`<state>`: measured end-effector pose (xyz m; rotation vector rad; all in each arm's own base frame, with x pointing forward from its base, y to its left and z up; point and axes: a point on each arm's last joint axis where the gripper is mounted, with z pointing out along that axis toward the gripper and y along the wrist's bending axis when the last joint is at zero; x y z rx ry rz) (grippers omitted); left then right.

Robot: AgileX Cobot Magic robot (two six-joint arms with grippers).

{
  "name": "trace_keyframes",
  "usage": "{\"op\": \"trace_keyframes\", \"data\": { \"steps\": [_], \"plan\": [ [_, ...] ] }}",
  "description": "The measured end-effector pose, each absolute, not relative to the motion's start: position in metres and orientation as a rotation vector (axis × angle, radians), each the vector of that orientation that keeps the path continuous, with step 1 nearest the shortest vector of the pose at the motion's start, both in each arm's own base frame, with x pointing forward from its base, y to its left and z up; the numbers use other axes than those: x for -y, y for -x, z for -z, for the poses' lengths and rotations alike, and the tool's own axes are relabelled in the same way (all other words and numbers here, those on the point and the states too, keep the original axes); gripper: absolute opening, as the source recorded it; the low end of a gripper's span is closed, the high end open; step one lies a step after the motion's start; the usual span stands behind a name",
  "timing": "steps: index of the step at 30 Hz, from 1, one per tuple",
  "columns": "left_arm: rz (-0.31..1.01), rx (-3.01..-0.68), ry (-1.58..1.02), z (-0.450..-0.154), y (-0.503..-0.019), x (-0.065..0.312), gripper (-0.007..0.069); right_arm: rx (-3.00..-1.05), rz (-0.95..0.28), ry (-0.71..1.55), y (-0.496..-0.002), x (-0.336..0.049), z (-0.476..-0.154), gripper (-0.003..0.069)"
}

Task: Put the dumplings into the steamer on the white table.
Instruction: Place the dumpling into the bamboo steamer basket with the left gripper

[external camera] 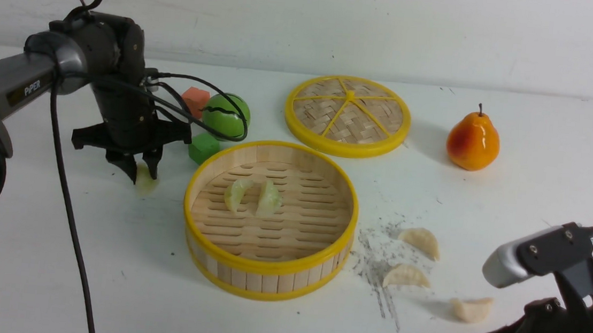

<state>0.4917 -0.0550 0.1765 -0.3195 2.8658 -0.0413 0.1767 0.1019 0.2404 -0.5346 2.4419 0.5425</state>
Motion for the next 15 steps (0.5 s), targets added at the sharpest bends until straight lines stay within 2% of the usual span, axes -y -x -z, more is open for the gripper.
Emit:
{"op": "trace_keyframes", "data": {
  "steps": [8, 15],
  "plan": [
    [0.025, -2.862, 0.181, -0.186, -0.488, 0.058, 0.0194, -2.446, -0.545, 0.537, -0.176, -0.102, -0.240, 0.0240],
    [0.167, -2.728, 0.084, -0.251, -0.476, 0.064, 0.0194, -2.446, -0.545, 0.537, -0.176, -0.102, -0.240, 0.0240]
  ]
}}
